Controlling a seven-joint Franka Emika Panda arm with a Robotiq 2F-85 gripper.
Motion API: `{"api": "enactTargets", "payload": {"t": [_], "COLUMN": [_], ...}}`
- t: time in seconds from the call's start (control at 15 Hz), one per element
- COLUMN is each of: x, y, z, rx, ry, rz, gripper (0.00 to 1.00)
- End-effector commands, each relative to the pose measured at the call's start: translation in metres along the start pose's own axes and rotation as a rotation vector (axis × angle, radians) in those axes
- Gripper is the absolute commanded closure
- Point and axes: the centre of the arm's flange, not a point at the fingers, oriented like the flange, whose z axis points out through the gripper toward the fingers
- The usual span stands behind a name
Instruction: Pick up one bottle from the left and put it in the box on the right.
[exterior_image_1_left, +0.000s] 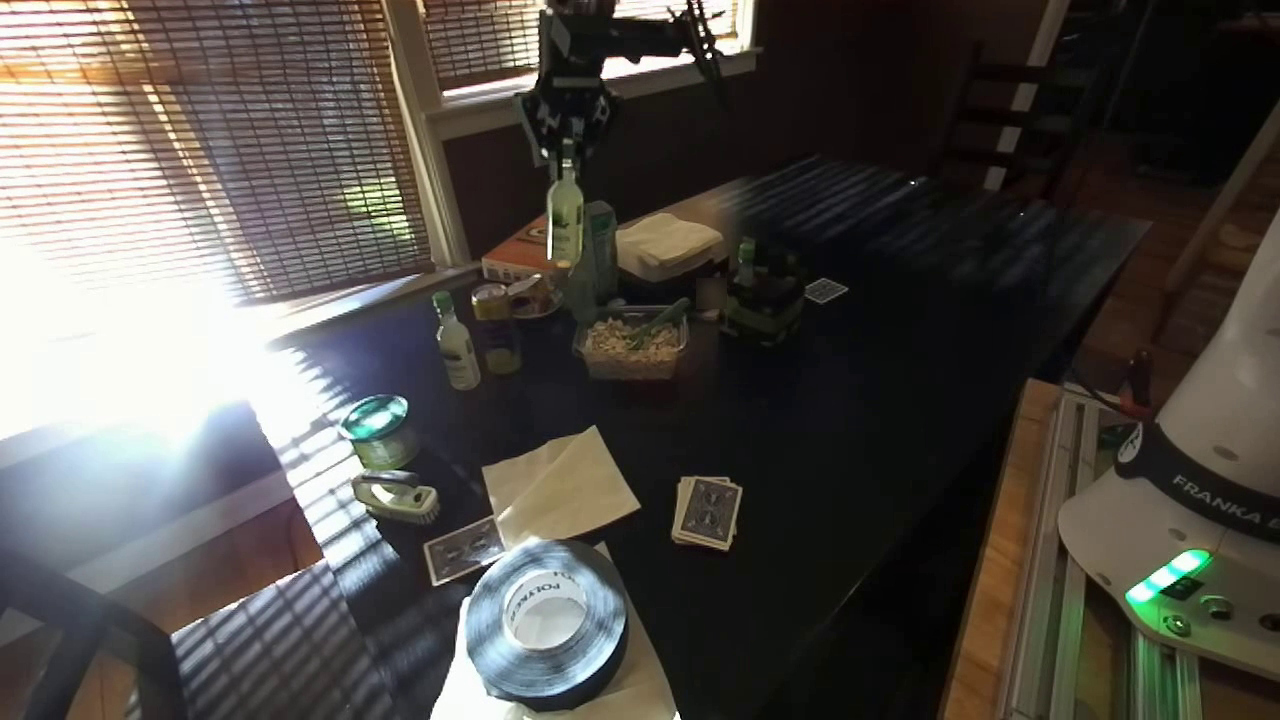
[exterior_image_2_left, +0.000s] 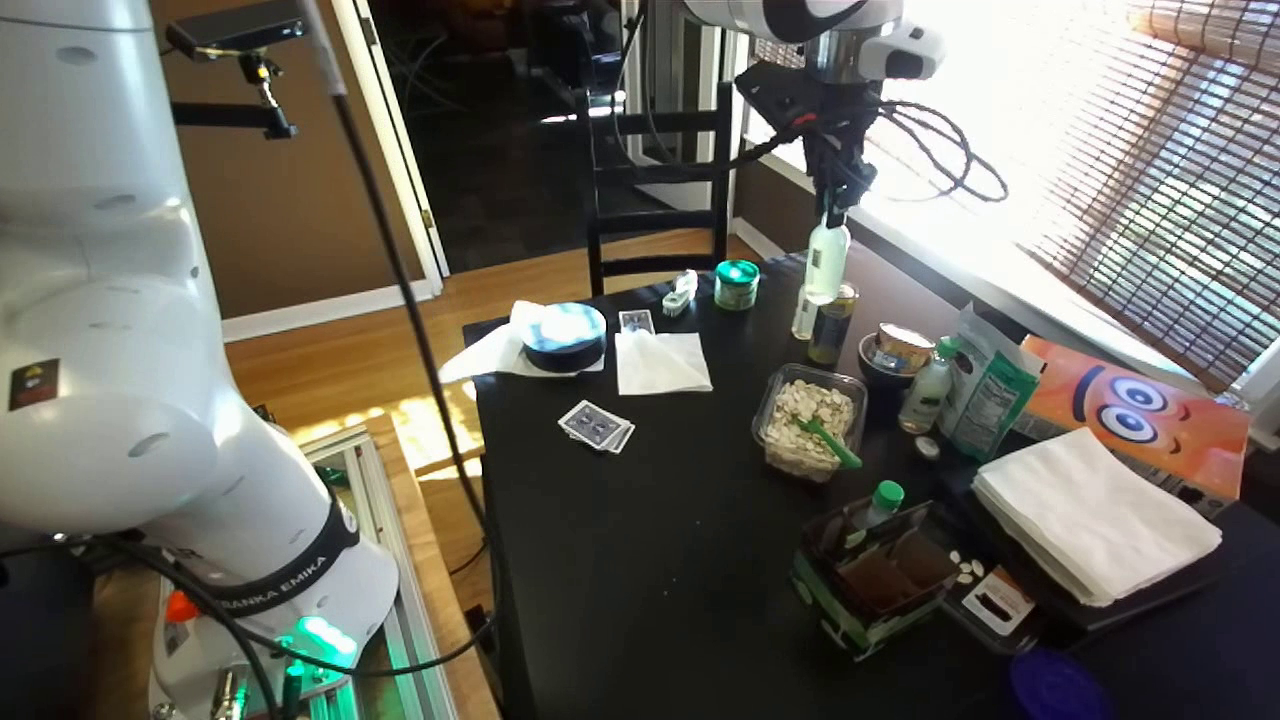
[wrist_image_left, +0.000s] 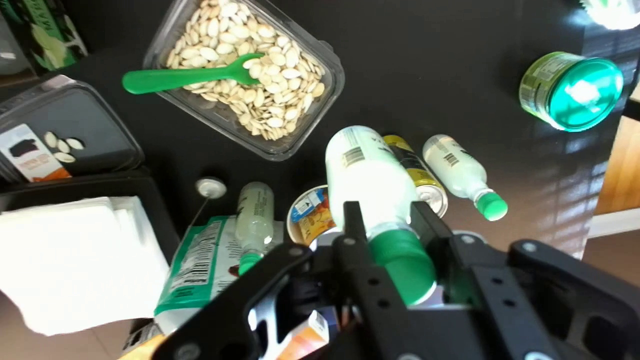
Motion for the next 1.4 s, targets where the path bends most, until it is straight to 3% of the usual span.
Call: {"api": "enactTargets", "payload": {"t": [0.0, 0.2, 0.33, 0.4, 0.53, 0.73, 0.8, 1.0, 1.33], "x": [-0.048, -0.065, -0.065, -0.047, -0.053, -0.055, -0.055, -0.055, -0.058], "y": [0.048, 0.098, 0.126, 0.106, 0.128, 0.129, 0.127, 0.158, 0.241], "z": [-0.061, -0.078, -0.075, -0.070, -0.071, -0.069, -0.069, -0.075, -0.088], "rx": [-0.055, -0.103, -0.073, -0.086, -0.090, -0.092, -0.091, -0.073, -0.055], "ry": [-0.016, -0.043, -0.048, -0.048, -0.054, -0.059, -0.059, -0.066, -0.071], "rz": [0.089, 0.226, 0.328, 0.252, 0.296, 0.306, 0.306, 0.386, 0.597], "gripper": [0.93, 0.93, 0.93, 0.71, 0.71, 0.71, 0.93, 0.93, 0.93]}}
